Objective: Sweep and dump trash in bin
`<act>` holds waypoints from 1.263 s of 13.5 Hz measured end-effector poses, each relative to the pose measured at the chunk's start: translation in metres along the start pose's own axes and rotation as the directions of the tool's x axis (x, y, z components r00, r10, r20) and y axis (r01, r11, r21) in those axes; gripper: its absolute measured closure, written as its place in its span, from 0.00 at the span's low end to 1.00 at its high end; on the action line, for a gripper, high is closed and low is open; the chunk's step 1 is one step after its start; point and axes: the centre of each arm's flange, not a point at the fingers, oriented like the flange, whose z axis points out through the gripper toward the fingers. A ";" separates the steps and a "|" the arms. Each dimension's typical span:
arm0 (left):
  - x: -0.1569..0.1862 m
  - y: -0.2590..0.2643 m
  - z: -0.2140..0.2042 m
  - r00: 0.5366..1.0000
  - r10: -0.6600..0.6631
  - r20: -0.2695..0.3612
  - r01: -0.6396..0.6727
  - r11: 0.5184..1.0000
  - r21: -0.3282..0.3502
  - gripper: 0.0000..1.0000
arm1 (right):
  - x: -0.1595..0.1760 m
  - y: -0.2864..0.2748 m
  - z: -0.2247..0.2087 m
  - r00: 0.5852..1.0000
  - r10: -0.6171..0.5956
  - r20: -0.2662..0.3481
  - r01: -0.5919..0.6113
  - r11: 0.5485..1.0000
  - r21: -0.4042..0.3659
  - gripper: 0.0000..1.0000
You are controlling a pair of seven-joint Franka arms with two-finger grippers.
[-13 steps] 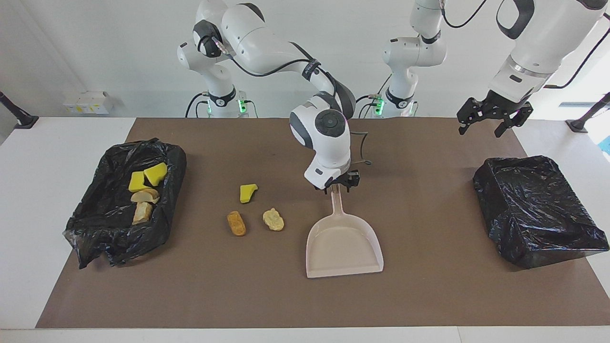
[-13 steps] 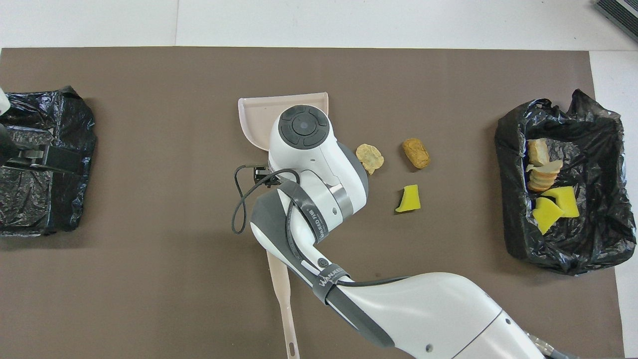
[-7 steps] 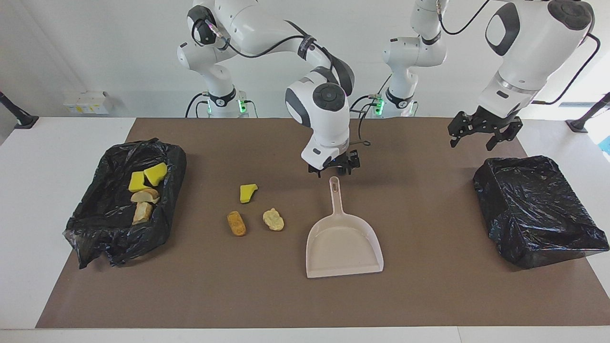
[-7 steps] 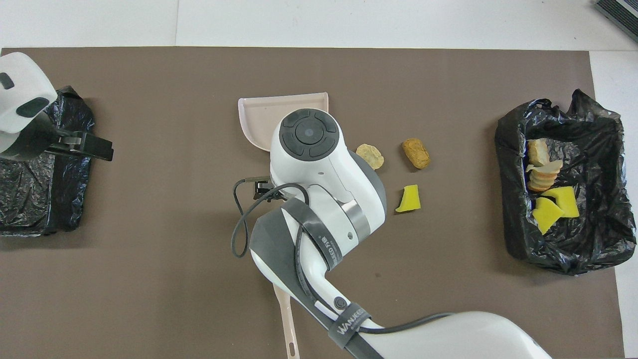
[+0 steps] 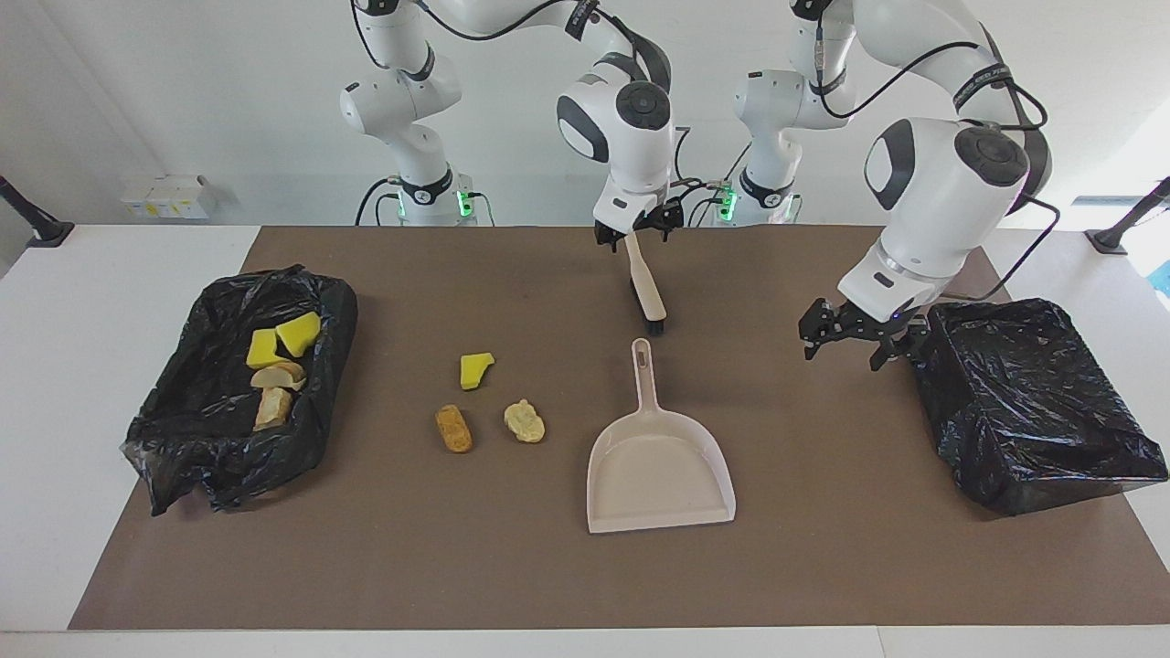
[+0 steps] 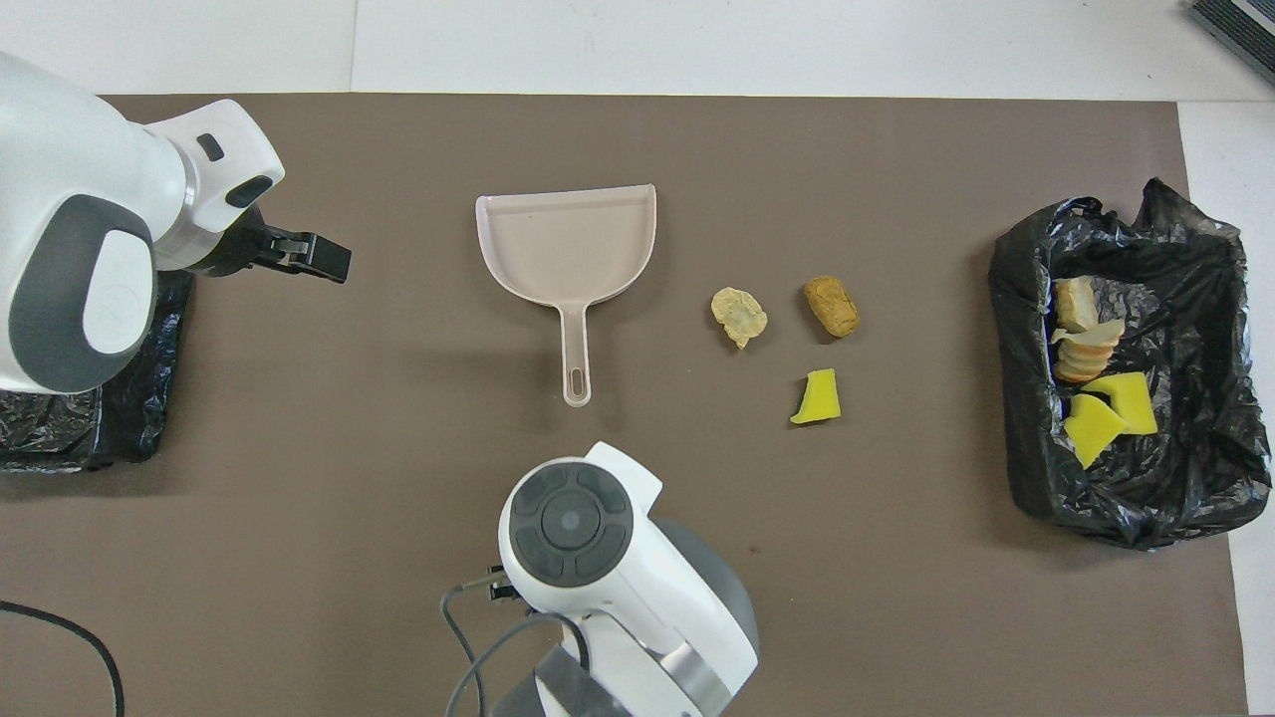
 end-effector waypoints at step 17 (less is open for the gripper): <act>-0.034 0.232 0.135 0.983 -0.181 -0.027 0.180 0.983 -0.043 0.00 | -0.083 -0.005 0.091 0.999 -0.047 -0.019 0.046 0.998 -0.051 0.72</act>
